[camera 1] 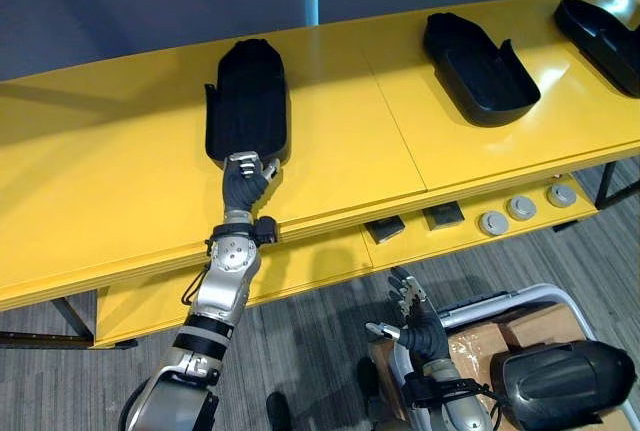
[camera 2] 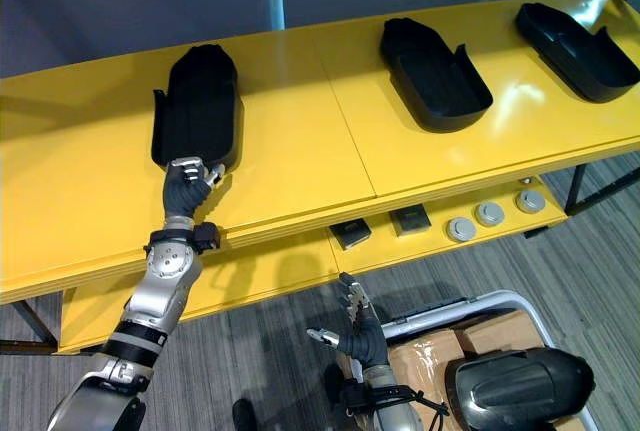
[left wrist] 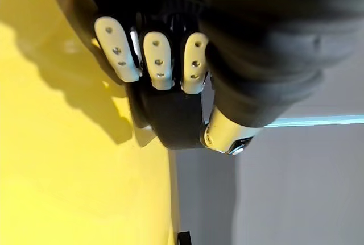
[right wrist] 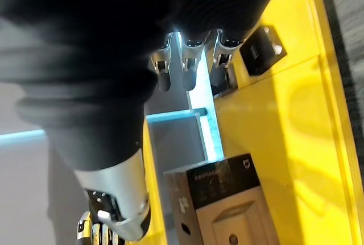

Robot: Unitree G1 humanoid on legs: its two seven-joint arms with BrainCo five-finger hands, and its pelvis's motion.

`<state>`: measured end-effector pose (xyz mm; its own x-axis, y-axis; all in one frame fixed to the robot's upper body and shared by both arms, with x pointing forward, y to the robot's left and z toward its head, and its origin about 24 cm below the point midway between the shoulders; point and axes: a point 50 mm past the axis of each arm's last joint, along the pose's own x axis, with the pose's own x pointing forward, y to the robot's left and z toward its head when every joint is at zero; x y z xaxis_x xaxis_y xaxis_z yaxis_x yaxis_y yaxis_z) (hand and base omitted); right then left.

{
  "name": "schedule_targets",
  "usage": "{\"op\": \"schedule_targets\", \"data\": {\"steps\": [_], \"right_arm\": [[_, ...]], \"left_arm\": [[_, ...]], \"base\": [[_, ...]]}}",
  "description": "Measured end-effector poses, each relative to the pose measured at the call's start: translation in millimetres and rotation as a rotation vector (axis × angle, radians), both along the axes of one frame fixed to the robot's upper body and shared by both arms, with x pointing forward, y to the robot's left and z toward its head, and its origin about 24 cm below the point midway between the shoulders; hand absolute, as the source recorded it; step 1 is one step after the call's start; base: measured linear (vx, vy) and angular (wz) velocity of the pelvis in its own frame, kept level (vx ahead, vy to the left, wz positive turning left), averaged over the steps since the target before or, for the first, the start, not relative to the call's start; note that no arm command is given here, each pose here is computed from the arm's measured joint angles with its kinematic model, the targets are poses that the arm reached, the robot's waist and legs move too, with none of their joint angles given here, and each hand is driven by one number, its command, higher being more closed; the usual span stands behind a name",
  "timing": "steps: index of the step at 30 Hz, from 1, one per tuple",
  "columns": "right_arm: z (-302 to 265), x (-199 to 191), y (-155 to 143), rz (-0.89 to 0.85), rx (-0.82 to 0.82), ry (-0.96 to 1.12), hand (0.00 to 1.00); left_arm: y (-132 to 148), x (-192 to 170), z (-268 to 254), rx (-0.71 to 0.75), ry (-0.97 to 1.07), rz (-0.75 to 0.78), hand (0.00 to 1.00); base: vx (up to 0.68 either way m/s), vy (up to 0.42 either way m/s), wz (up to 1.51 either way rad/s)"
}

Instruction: Walk over and take plastic housings, then place them on the shelf

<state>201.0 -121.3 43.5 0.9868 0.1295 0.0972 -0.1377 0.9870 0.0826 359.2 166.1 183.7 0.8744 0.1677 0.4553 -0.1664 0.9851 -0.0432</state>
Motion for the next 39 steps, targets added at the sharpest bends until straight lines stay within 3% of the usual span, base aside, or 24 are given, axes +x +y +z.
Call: {"op": "schedule_targets", "data": {"steps": [6, 7, 10, 12, 16, 20, 25, 29, 39], "right_arm": [[0, 0, 0, 0.002, -0.004, 0.002, 0.00], [-1, -1, 0, 0.002, -0.004, 0.002, 0.00], [-1, 0, -1, 0.003, -0.006, 0.002, 0.00], [0, 0, 0, 0.003, -0.006, 0.000, 0.00], [-8, 1, -3, -0.015, -0.006, 0.033, 0.00], [-8, 3, -14, -0.029, -0.047, 0.028, 0.00], [-9, -4, -35, -0.095, -0.069, 0.041, 0.00], [-1, -30, -41, -0.168, -0.025, 0.038, 0.00], [-25, -2, -30, -0.162, -0.036, 0.108, 0.00]], "left_arm": [[5, 4, 3, 0.006, -0.003, 0.019, 1.00], [5, 4, 3, 0.004, -0.002, 0.019, 0.00], [5, 3, 4, -0.013, -0.012, 0.012, 0.00], [2, -17, -4, -0.071, -0.040, -0.017, 0.00], [-3, -109, -58, -0.336, -0.031, -0.048, 0.00], [3, -146, -75, -0.407, 0.007, 0.007, 0.00], [7, -143, -63, -0.389, -0.058, -0.001, 0.00], [-7, -133, -49, -0.357, -0.116, -0.063, 0.00], [-12, -117, -60, -0.360, -0.057, -0.069, 0.00]], "base": [[0.01, 0.045, -0.01], [0.01, 0.039, -0.01], [0.02, 0.061, 0.00], [0.04, 0.045, -0.14], [0.11, 0.070, -0.74], [0.05, 0.089, -0.90], [-0.06, 0.173, -0.65], [-0.20, 0.352, -1.19], [-0.28, 0.089, -1.75]]}}
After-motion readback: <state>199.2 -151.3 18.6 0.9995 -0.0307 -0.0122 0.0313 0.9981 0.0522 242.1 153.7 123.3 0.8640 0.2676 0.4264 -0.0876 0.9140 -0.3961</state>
